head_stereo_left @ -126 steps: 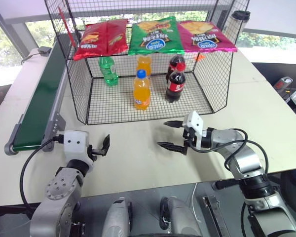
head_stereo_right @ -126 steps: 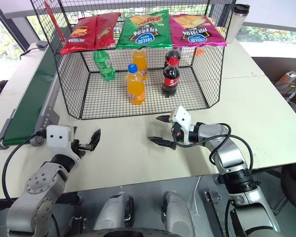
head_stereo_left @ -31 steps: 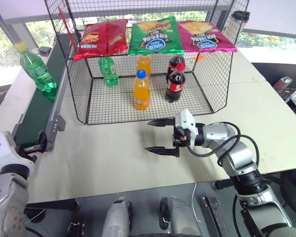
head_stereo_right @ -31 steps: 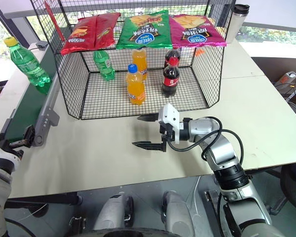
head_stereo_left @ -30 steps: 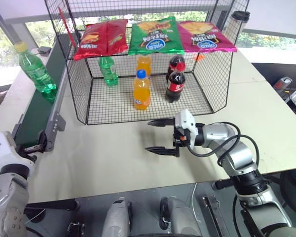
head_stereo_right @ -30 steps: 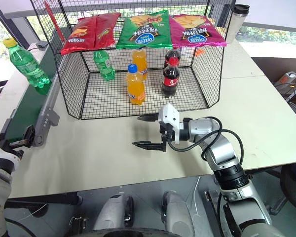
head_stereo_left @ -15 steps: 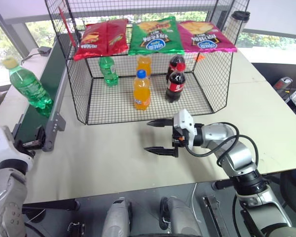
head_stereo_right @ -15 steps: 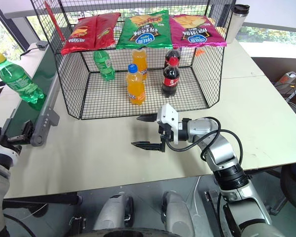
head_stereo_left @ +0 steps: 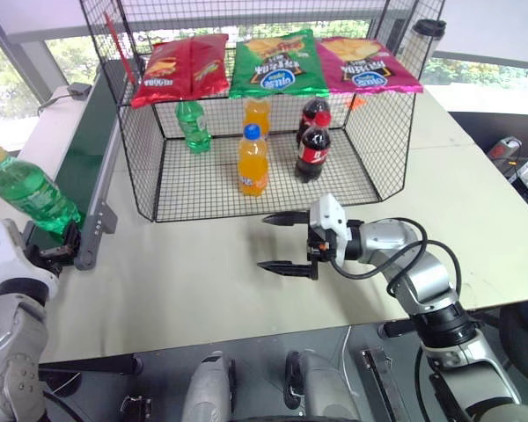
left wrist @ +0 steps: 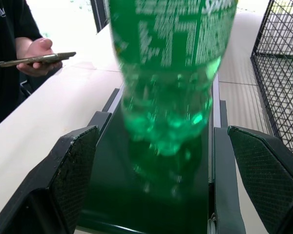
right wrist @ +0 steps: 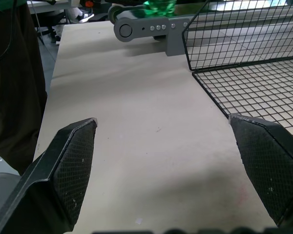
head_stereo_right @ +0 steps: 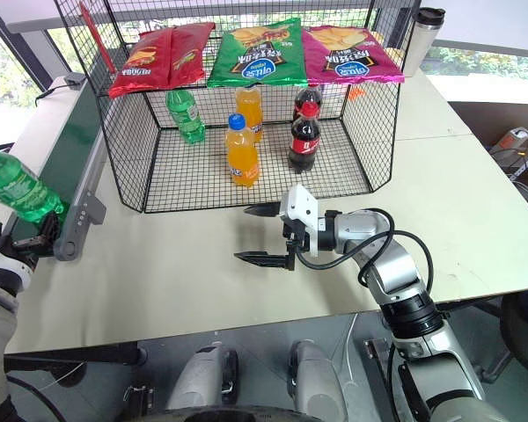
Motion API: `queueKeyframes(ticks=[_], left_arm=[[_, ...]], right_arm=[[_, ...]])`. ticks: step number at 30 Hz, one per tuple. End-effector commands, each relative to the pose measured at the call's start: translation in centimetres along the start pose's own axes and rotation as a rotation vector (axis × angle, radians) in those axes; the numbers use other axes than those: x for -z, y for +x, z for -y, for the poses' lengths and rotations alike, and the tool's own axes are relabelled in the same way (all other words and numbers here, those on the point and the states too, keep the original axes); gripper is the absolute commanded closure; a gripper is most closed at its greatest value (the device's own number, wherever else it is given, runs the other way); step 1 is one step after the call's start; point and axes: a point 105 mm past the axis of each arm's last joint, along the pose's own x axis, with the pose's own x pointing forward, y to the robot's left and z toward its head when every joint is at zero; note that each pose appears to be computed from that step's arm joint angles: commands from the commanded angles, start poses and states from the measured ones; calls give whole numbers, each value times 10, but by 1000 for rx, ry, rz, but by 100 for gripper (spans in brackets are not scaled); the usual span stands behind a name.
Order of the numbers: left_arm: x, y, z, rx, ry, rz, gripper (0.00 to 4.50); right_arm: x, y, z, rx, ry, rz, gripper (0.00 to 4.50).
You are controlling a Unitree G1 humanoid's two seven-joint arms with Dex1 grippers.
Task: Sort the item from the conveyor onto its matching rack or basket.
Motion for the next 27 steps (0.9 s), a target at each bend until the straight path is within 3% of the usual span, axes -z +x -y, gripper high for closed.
queueKeyframes(ticks=[1, 6, 8, 11, 17, 27], left_arm=[[-13, -1, -3, -18, 28, 56, 9], [-17, 0, 0, 10, 15, 81, 9], [-14, -3, 7, 49, -2, 75, 61], [-11, -7, 16, 95, -12, 70, 176], [-18, -10, 20, 105, -12, 98, 176], [-63, -21, 11, 81, 55, 250, 176]], right_arm=[[-9, -1, -2, -8, -42, 18, 0], [-9, -1, -1, -7, -42, 15, 0], [-9, -1, -1, -7, -43, 15, 0], [-8, -1, 0, -4, -45, 12, 0], [-4, -3, 1, -1, -44, 6, 0], [-3, -7, 3, 1, -31, 20, 0]])
